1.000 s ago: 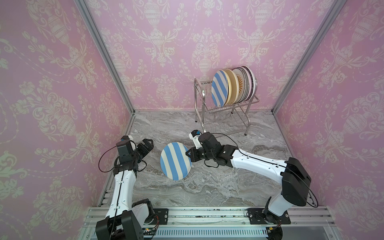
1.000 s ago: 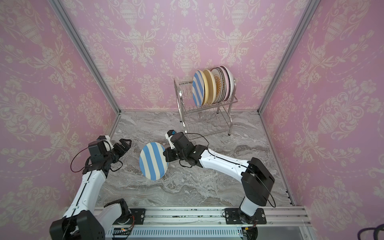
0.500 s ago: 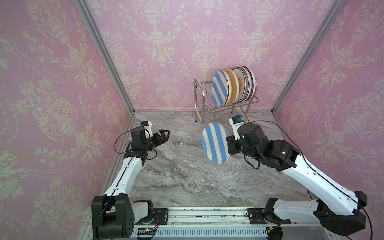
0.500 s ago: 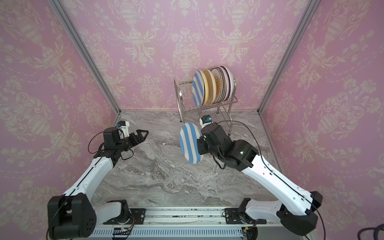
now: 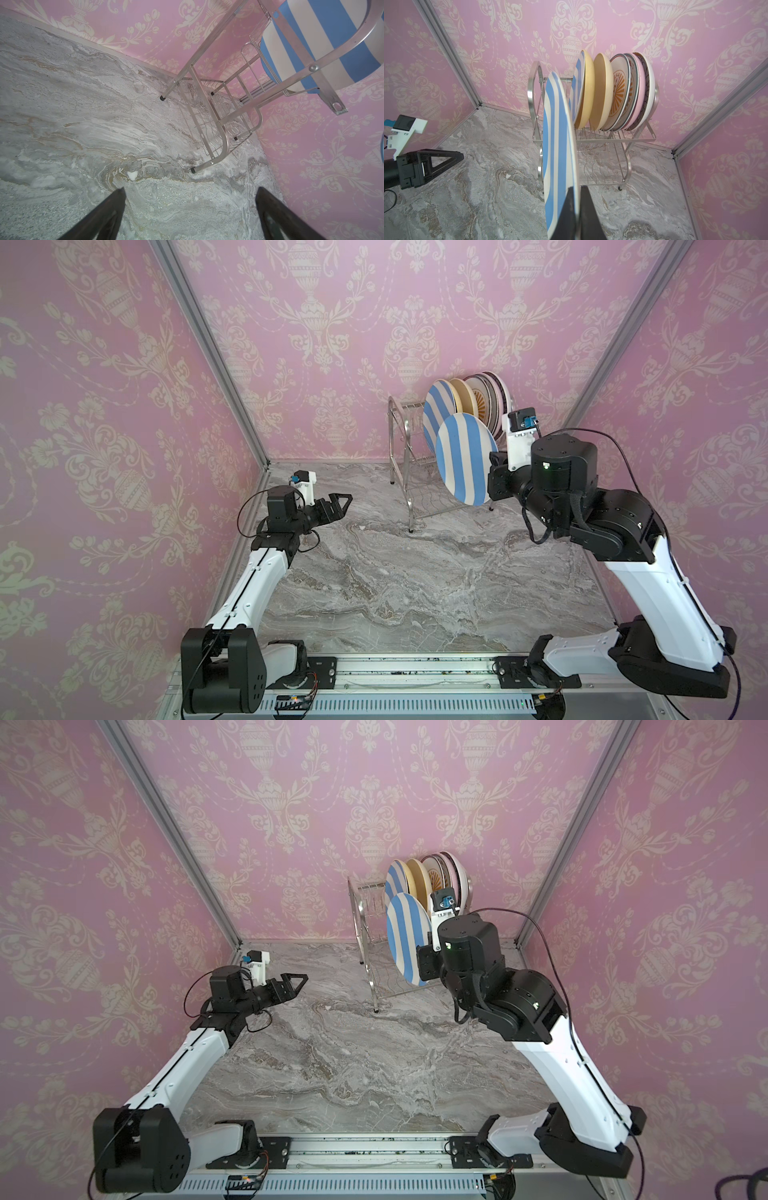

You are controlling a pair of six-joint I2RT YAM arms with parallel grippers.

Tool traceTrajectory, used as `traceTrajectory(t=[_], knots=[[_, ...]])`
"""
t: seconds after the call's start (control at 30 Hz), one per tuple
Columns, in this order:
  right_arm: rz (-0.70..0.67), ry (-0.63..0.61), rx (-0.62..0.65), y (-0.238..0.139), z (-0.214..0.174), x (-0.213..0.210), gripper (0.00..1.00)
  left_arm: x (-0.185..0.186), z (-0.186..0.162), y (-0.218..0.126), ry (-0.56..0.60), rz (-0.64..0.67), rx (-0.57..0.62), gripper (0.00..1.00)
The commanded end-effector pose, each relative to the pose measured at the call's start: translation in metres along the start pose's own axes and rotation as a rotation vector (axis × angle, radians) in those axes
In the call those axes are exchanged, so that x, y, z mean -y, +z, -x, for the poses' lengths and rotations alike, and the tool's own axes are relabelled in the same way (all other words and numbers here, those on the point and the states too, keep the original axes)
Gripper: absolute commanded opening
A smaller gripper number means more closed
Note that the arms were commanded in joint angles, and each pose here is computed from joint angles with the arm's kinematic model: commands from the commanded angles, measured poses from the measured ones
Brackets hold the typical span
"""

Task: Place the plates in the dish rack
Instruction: 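Carry the second striped plate with the right gripper into the nearest rack slot, then lower the second striped plate into the rack beside the first striped plate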

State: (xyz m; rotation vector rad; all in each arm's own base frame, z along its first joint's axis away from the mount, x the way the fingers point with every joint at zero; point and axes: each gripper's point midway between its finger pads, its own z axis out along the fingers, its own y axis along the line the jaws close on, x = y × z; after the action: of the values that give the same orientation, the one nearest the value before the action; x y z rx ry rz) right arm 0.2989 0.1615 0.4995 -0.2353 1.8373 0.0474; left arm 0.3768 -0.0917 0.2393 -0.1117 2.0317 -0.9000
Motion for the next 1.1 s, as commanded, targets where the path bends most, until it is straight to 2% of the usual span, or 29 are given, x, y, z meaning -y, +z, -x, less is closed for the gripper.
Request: traceTrajectory(t=[0.0,0.27,0.47,0.63,0.83,1.07], knots=[[-0.02,-0.017,0.12,0.011,0.042,-0.002,0.0,0.025,0.006,-0.005,0.043,-0.085,0.007,0.99],[-0.053,-0.001,0.184,0.074,0.077,-0.005,0.0,0.036,0.0,-0.015,0.058,-0.106,-0.004,0.99],[-0.08,0.005,0.189,0.121,0.079,0.002,0.0,0.039,0.0,-0.023,0.048,-0.105,0.022,0.99],[-0.047,0.045,0.188,0.157,0.075,0.005,0.0,0.036,-0.004,-0.029,0.073,-0.066,0.019,0.99],[-0.053,0.026,0.198,0.187,0.069,-0.003,0.0,0.029,-0.011,-0.025,0.051,-0.055,-0.003,0.99],[-0.087,0.02,0.209,0.204,0.066,-0.004,0.0,0.023,-0.017,-0.018,0.028,-0.055,-0.026,0.99]])
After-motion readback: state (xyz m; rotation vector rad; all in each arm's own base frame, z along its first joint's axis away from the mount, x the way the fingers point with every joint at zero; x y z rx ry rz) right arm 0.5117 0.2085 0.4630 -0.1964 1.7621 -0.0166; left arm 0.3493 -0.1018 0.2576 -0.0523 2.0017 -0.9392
